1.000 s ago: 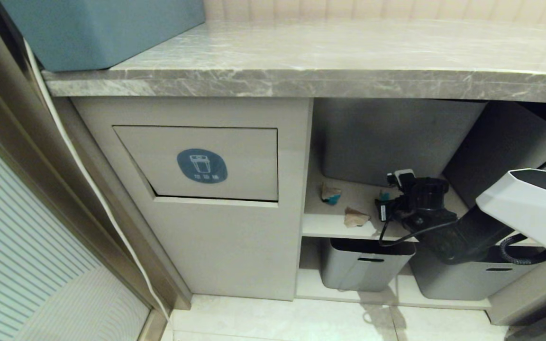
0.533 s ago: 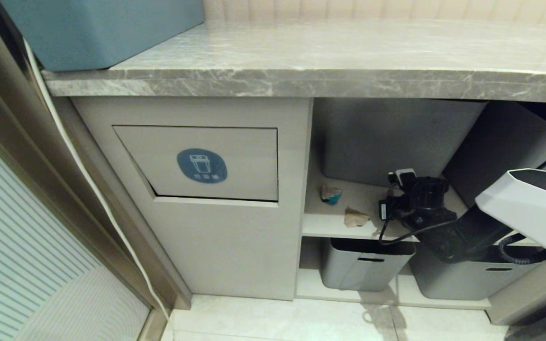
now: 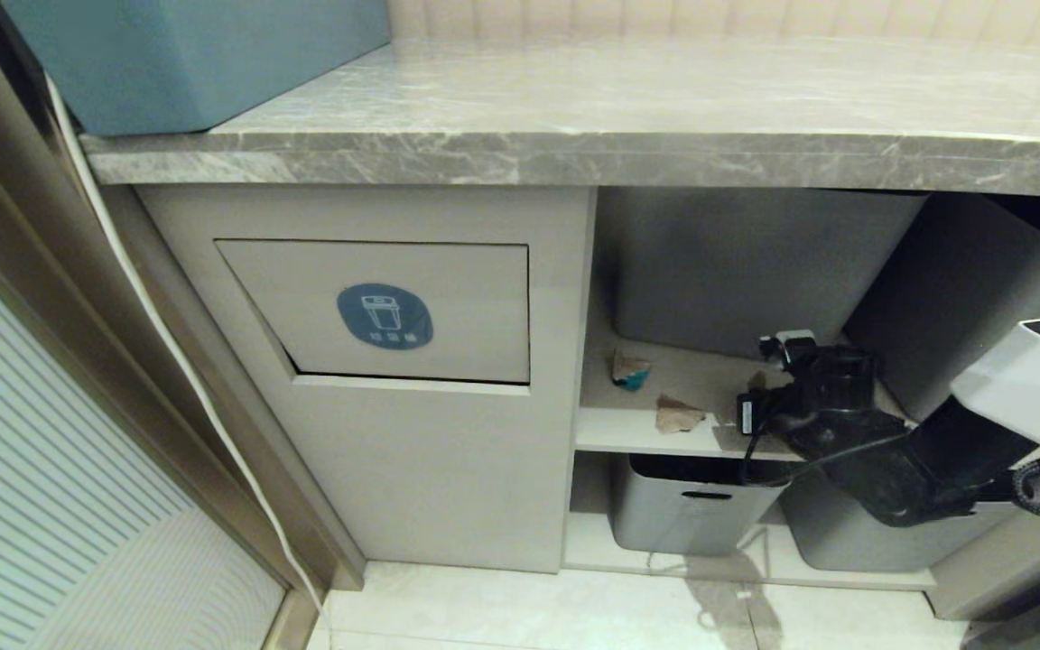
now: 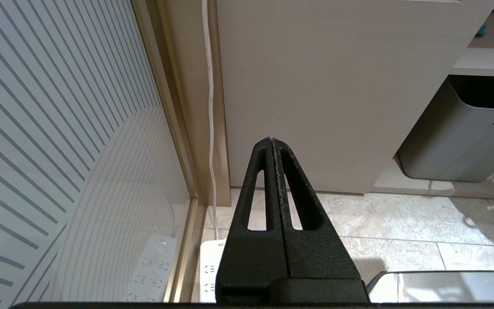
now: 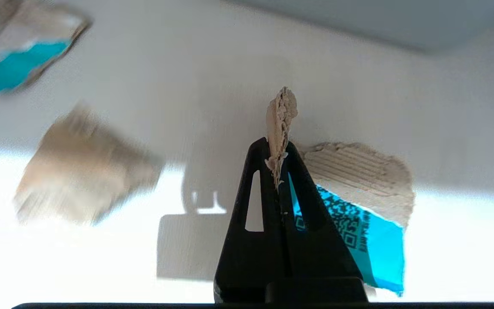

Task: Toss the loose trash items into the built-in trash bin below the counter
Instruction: Pick up the garbage, then hand it to the other hand

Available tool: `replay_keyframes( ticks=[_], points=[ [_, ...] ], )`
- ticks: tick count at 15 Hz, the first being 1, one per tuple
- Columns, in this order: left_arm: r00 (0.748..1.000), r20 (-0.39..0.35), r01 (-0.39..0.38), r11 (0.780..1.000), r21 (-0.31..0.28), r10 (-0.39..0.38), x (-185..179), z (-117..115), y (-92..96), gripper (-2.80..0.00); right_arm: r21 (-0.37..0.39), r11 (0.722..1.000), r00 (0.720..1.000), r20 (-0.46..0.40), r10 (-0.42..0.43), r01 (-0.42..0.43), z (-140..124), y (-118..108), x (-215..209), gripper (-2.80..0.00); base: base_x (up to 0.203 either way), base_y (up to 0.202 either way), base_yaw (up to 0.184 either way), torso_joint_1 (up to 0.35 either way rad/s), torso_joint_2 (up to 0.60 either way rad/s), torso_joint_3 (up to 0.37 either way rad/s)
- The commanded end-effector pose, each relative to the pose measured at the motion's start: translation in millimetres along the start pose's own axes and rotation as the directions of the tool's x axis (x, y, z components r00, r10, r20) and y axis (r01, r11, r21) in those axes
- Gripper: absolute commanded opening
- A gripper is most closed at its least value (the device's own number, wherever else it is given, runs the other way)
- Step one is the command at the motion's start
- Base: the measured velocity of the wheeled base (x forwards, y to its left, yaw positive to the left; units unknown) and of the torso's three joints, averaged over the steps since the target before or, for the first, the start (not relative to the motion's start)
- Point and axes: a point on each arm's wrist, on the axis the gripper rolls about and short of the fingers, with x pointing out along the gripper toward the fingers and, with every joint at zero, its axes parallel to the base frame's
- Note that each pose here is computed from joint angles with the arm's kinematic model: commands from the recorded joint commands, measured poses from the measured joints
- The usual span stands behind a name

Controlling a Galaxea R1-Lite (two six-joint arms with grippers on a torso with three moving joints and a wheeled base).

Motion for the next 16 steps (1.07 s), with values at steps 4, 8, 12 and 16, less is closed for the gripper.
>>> replay_keyframes(
  ticks=[4, 8, 12, 16],
  points=[
    [1.0, 0.001, 0.0, 1.0, 0.0, 0.0, -0.1, 0.0, 0.0, -2.8, 0.015, 0.998, 0.998, 0.034, 0.056, -0.056, 8.2, 3.5, -71.5, -2.8, 0.0, 0.0, 0.0, 0.0, 0.0, 0.0],
    [1.0, 0.001, 0.0, 1.0, 0.0, 0.0, -0.1, 0.0, 0.0, -2.8, 0.028, 0.996, 0.995, 0.061, 0.081, -0.083, 12.0, -6.1, -125.3, -2.8, 0.0, 0.0, 0.0, 0.0, 0.0, 0.0],
    [1.0, 0.001, 0.0, 1.0, 0.0, 0.0, -0.1, 0.0, 0.0, -2.8, 0.091, 0.976, 0.977, 0.096, 0.19, -0.199, 3.1, -8.2, -196.6, -2.8, 0.0, 0.0, 0.0, 0.0, 0.0, 0.0],
    [1.0, 0.001, -0.001, 1.0, 0.0, 0.001, -0.1, 0.0, 0.0, -2.8, 0.357, 0.852, 0.923, 0.165, 0.347, -0.384, 6.3, 9.4, -234.3, -2.8, 0.0, 0.0, 0.0, 0.0, 0.0, 0.0]
  ],
)
